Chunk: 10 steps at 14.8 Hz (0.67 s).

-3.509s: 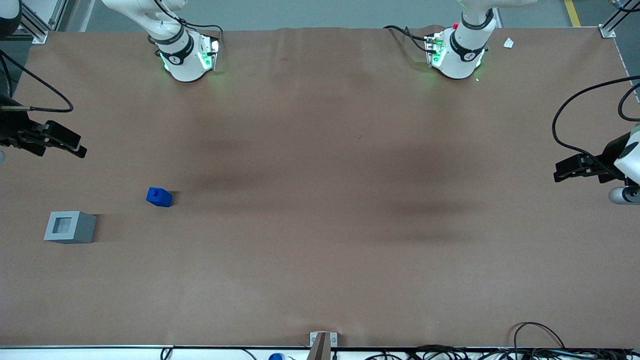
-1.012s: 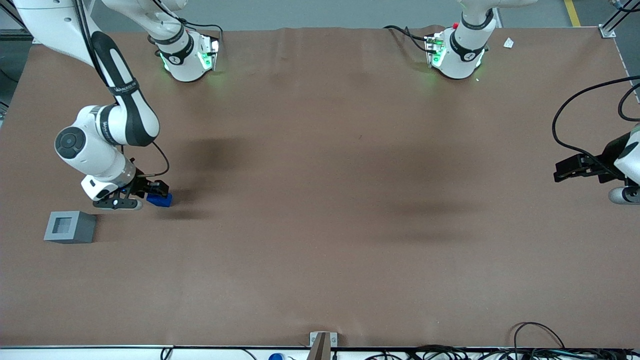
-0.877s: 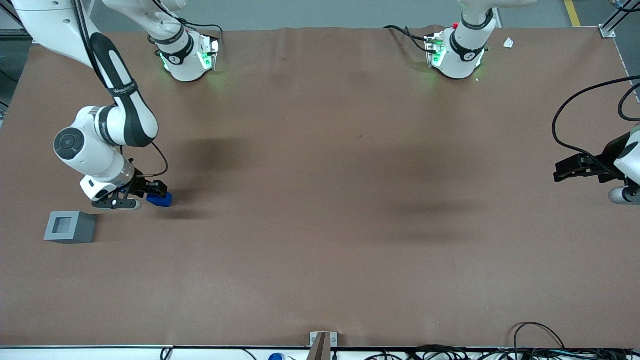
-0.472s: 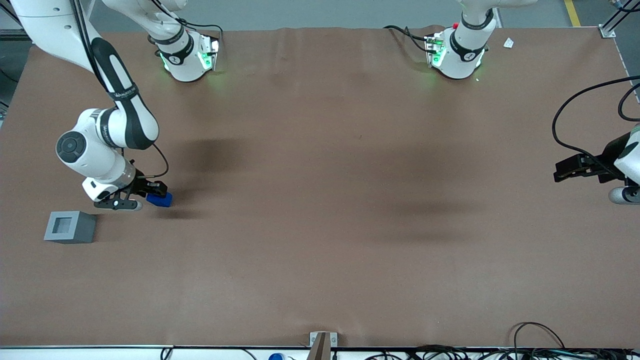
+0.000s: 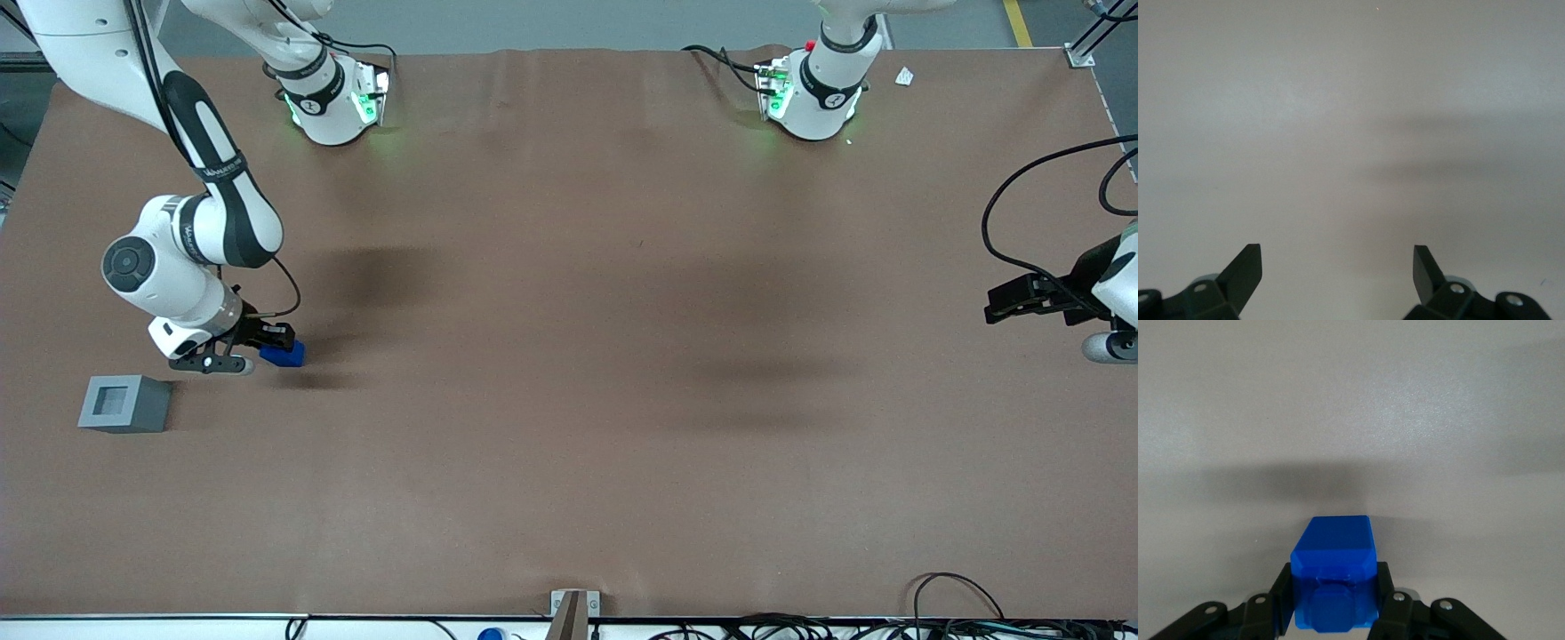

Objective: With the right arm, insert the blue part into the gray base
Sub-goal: 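Lift the blue block and carry it toward the gray base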

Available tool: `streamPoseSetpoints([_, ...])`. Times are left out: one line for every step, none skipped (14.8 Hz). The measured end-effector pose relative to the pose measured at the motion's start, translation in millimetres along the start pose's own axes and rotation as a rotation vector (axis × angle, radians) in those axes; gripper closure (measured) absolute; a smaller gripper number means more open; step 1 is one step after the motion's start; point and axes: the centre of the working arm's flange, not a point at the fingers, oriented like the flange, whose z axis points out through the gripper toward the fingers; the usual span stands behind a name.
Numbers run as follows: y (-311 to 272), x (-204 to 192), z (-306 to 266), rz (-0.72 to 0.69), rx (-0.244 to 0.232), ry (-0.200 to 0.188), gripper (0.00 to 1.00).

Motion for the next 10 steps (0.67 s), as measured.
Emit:
streamPoseSetpoints([0.0,1.7,-1.8,0.002,0.0,0.001,0.49])
streamPoseSetpoints([0.2,4.0,-4.4,0.003,0.001,-0.01,0.49])
streamPoseSetpoints([0.9,7.7,-9.5,0.005,0.002,-0.035,0.49])
streamPoseSetpoints([2.6,13.4,-19.0,0.009,0.003,-0.068,0.49])
streamPoseSetpoints([5.1,21.8,-34.0,0.013,0.005,-0.102,0.49])
streamPoseSetpoints([9.0,32.3,-53.7,0.02,0.007,-0.125,0.49])
streamPoseSetpoints([14.2,42.7,-74.3,0.027,0.008,-0.136,0.49])
streamPoseSetpoints([20.0,51.8,-94.1,0.036,0.01,-0.141,0.49])
streamPoseSetpoints([26.5,59.4,-112.1,0.045,0.012,-0.143,0.49])
streamPoseSetpoints([33.8,65.9,-128.0,0.055,0.013,-0.137,0.49])
